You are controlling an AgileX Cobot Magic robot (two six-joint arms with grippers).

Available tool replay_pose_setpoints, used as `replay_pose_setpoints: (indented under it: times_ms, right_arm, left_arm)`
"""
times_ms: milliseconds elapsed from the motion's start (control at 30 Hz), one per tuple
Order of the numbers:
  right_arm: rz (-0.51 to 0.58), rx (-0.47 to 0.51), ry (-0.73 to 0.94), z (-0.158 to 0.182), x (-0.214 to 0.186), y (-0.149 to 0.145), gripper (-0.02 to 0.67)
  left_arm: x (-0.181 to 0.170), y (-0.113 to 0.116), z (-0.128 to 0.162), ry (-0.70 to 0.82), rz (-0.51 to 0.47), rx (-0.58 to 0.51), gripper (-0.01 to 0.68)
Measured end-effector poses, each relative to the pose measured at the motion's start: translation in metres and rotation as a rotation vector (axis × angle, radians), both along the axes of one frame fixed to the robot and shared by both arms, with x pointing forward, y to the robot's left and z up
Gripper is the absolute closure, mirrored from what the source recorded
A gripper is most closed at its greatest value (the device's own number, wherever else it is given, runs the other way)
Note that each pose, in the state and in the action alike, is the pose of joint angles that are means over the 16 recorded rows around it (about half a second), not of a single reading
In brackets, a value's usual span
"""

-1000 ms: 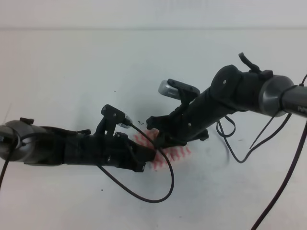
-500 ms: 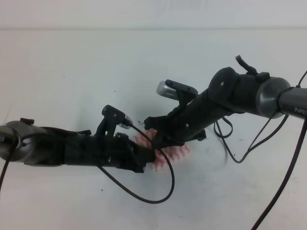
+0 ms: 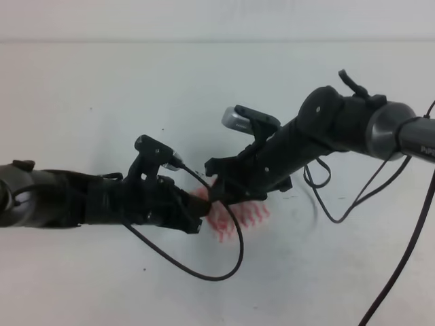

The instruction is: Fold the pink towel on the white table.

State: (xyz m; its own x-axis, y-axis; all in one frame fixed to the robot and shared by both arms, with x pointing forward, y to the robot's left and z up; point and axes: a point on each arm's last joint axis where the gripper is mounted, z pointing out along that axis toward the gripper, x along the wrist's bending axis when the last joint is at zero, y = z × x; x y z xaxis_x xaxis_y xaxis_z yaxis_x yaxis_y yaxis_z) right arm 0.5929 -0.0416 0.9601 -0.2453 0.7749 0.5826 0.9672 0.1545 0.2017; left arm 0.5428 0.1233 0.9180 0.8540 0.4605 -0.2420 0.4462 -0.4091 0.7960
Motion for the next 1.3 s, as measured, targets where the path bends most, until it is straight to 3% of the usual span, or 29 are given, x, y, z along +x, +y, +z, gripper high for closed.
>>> replay_pose_setpoints:
  times_ms: [300, 600, 1033, 1300]
  right_arm:
    - [0.057, -0.028, -0.012, 0.008, 0.002, 0.000, 0.450]
    - [0.064, -0.050, -0.018, 0.007, 0.005, -0.005, 0.519]
    - [0.069, -0.082, 0.017, -0.002, 0.006, -0.009, 0.650]
    - [0.087, -0.102, 0.060, -0.012, 0.004, -0.009, 0.665]
  left_arm:
    - [0.009, 0.011, 0.011, -0.068, 0.066, 0.041, 0.677]
    - [0.015, 0.027, 0.035, -0.112, 0.130, 0.002, 0.677]
    - [0.013, 0.031, 0.048, -0.117, 0.126, -0.048, 0.677]
    - [0.013, 0.031, 0.048, -0.110, 0.127, -0.059, 0.677]
